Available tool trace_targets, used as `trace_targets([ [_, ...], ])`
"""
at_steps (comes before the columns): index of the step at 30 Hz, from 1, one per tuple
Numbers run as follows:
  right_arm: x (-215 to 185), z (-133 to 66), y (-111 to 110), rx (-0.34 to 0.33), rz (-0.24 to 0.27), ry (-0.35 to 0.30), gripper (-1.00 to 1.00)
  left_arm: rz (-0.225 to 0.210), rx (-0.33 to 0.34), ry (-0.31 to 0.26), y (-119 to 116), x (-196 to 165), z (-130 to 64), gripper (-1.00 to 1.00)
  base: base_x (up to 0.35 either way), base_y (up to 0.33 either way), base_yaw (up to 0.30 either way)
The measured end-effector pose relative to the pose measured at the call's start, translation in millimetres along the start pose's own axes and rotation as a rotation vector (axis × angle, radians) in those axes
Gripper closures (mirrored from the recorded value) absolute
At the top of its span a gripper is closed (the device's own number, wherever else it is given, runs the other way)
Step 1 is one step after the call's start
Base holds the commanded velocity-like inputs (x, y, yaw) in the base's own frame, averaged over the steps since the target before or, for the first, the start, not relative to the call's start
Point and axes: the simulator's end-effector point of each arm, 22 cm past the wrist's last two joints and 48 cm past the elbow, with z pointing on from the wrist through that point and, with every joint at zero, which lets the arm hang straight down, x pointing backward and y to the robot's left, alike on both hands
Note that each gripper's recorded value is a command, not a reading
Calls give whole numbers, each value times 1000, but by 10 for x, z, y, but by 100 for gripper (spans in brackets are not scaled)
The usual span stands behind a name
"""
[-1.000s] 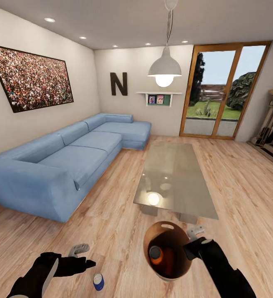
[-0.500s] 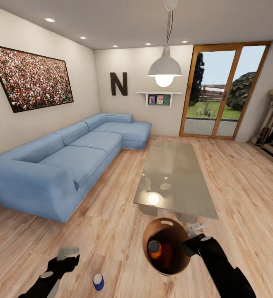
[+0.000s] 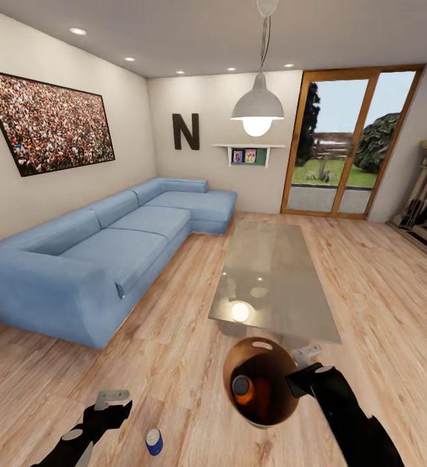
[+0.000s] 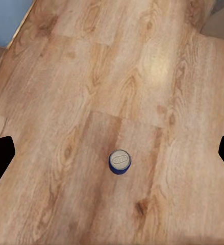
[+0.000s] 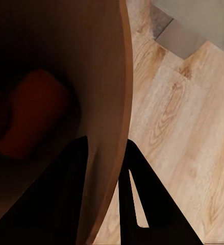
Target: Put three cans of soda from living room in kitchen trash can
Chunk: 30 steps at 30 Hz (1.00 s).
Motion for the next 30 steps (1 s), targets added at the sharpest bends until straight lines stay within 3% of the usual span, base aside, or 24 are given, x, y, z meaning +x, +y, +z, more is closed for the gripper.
trace_targets([
  [9, -83, -225, -47, 6, 43, 28, 100, -2, 3, 0, -4, 0, 0, -100, 0, 0, 0],
  [13, -219, -313, -77, 13, 45, -11, 100, -2, 4, -1, -9, -4, 0, -100, 0, 0, 0],
  [30, -258, -341, -87, 15, 47, -23, 100, -4, 12, 0, -71, 3, 4, -100, 0, 0, 0],
])
